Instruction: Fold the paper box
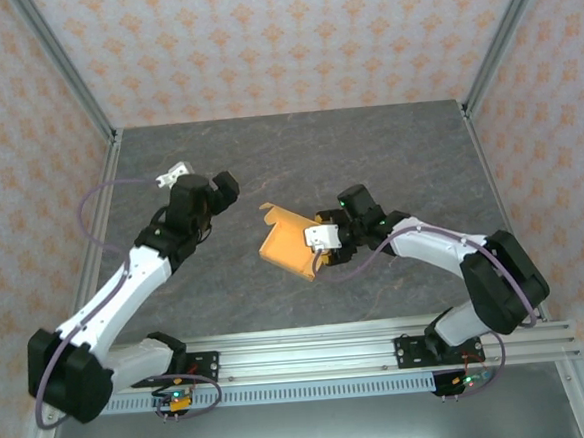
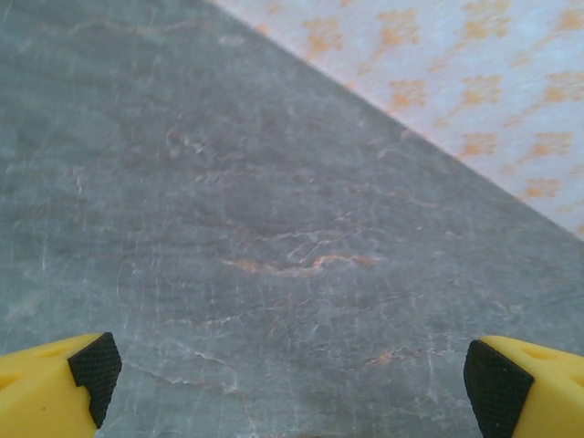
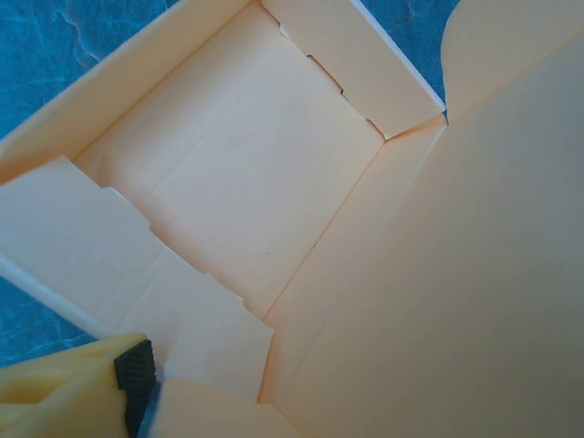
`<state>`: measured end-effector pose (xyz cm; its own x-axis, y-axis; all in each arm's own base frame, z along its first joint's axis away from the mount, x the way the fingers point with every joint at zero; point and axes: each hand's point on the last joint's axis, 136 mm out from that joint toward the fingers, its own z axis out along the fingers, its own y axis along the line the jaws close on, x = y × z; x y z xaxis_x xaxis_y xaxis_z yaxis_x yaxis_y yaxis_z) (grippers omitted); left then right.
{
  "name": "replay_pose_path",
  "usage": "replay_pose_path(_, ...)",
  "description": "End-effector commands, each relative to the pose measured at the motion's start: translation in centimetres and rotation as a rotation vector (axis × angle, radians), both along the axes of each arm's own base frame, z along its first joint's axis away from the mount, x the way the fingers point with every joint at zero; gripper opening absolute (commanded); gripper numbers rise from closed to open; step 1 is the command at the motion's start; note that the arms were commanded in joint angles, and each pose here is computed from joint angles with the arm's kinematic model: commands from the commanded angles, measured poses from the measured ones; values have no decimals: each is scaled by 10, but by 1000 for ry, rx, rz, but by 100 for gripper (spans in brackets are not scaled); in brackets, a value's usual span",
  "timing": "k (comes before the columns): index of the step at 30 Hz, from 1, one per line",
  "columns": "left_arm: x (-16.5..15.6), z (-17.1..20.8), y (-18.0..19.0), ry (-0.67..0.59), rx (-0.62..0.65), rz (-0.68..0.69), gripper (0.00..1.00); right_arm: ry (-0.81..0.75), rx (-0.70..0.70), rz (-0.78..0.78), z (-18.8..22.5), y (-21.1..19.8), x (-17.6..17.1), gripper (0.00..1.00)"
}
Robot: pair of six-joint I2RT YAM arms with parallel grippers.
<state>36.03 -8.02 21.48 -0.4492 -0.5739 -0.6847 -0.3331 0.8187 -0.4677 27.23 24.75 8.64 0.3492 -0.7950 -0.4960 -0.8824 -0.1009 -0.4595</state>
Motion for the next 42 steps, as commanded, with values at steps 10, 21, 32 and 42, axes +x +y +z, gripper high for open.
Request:
replay_pose_path(10,47,-58,-49,459,-193,-86,100,112,18,-63,13,-24,-20,99)
replay_pose_path(21,43,-108,-96,611,-479,-127,93,85,131,-131,27,-18,9,81)
replay_pose_path(32,26,-118,-125,657,-543,-200,69,84,195,-109,24,-3,19,77)
replay_pose_path(42,15,-125,-130,676,-540,-216,50,55,171,-98,17,-2,19,76)
